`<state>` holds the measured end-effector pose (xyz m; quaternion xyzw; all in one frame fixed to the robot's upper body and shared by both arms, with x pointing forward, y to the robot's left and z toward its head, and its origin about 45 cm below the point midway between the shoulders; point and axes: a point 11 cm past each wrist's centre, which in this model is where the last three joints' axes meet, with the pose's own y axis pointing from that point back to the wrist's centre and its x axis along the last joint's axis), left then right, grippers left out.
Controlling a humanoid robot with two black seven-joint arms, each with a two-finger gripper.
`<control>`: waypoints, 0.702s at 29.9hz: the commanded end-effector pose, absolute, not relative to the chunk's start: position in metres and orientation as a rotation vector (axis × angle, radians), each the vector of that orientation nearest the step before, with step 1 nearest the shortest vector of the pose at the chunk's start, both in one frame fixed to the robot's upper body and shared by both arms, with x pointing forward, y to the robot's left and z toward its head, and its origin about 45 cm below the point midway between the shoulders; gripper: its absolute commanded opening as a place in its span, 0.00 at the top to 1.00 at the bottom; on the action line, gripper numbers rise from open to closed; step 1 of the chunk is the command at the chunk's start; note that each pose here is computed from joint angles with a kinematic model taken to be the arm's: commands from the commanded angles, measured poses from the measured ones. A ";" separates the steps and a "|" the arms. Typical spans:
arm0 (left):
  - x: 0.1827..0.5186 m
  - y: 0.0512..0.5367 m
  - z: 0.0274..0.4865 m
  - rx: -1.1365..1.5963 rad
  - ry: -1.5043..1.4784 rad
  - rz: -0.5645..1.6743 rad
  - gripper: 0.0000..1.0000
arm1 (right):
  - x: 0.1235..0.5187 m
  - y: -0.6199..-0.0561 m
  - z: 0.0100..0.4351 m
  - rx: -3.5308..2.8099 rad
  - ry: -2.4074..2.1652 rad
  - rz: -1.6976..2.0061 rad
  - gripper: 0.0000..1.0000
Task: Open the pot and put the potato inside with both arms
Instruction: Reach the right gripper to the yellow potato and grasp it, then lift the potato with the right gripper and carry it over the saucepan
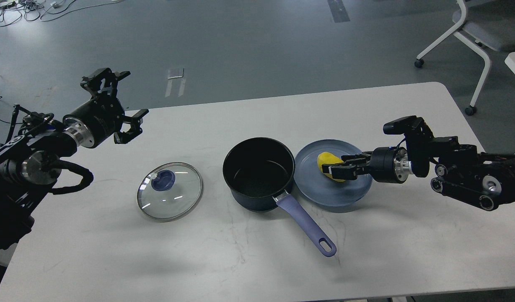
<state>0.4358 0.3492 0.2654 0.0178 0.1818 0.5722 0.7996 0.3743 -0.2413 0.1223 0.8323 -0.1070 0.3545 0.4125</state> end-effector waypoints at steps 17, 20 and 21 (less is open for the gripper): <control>0.436 0.351 0.269 0.033 0.377 1.230 0.02 | 0.405 -0.220 0.189 2.073 -0.251 1.084 0.75; 0.437 0.349 0.268 0.055 0.353 1.223 0.02 | 0.411 -0.210 0.219 2.093 -0.236 1.167 0.82; 0.437 0.348 0.268 0.064 0.343 1.220 0.02 | 0.413 -0.207 0.229 2.091 -0.233 1.196 0.85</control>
